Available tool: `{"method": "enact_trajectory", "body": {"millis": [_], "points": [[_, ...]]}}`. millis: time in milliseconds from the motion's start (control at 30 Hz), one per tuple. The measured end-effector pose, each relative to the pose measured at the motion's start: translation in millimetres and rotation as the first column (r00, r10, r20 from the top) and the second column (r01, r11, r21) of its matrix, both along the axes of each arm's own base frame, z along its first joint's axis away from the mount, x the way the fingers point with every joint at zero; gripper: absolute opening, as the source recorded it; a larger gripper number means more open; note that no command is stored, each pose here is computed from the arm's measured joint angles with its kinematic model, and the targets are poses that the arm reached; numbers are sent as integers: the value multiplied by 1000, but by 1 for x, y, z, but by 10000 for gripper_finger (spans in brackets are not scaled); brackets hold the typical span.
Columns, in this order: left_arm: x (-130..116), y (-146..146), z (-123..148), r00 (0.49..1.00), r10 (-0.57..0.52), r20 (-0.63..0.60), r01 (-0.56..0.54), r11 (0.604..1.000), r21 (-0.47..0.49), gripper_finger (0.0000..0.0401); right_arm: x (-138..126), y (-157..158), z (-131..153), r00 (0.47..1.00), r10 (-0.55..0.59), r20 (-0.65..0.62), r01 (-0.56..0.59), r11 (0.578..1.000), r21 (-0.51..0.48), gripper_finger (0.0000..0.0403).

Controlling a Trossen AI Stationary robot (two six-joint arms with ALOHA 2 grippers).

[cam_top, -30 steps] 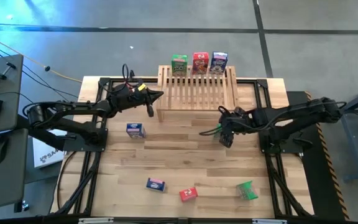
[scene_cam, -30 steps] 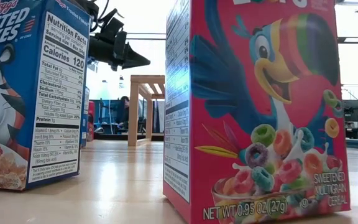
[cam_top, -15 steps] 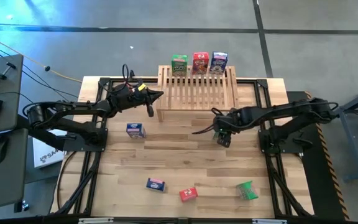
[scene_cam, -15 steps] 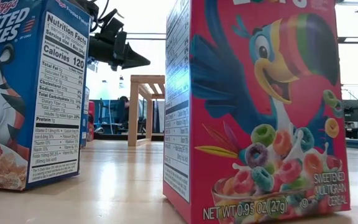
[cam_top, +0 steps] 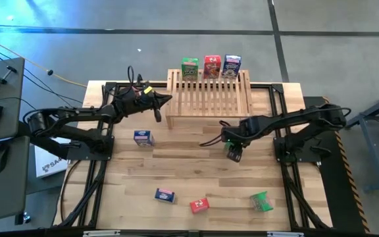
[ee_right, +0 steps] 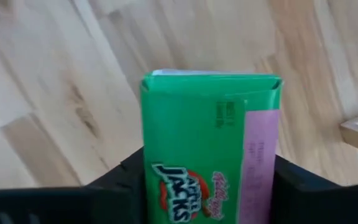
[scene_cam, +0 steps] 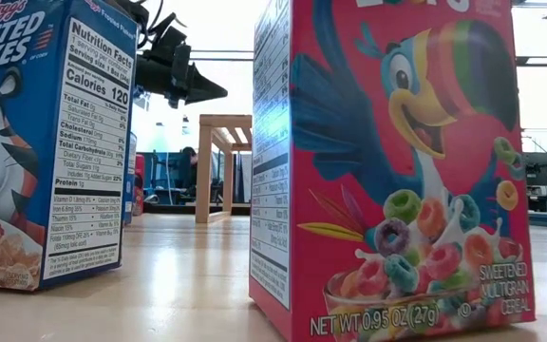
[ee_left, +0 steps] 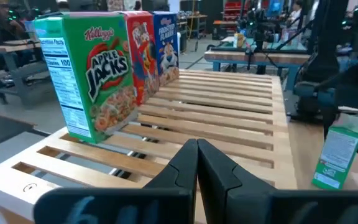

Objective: Stack cereal on shelf
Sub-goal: Put the top green cereal box on the shelf aligned with the other green cereal box

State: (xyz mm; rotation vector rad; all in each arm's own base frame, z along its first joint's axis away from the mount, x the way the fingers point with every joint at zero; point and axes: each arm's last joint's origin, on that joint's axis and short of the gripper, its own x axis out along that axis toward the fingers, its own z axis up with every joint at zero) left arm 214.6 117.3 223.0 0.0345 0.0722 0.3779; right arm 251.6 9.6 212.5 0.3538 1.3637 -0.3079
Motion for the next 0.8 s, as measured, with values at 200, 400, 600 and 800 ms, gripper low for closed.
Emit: {"method": "enact_trajectory", "body": {"millis": [200,400,600,800], "points": [[-5,8,0,1000,18,3,-18,1000,-12,1,10,3,26,998,-32,59,28,997,65,152],[-7,12,0,1000,-4,12,5,999,-31,0,26,11,75,976,39,214,-55,996,72,151],[-10,16,1,998,-47,42,50,996,-67,0,38,8,138,901,131,415,-145,989,4,151],[-12,18,5,994,-65,86,71,995,-67,0,56,-11,187,808,284,516,-232,959,-165,150]]}}
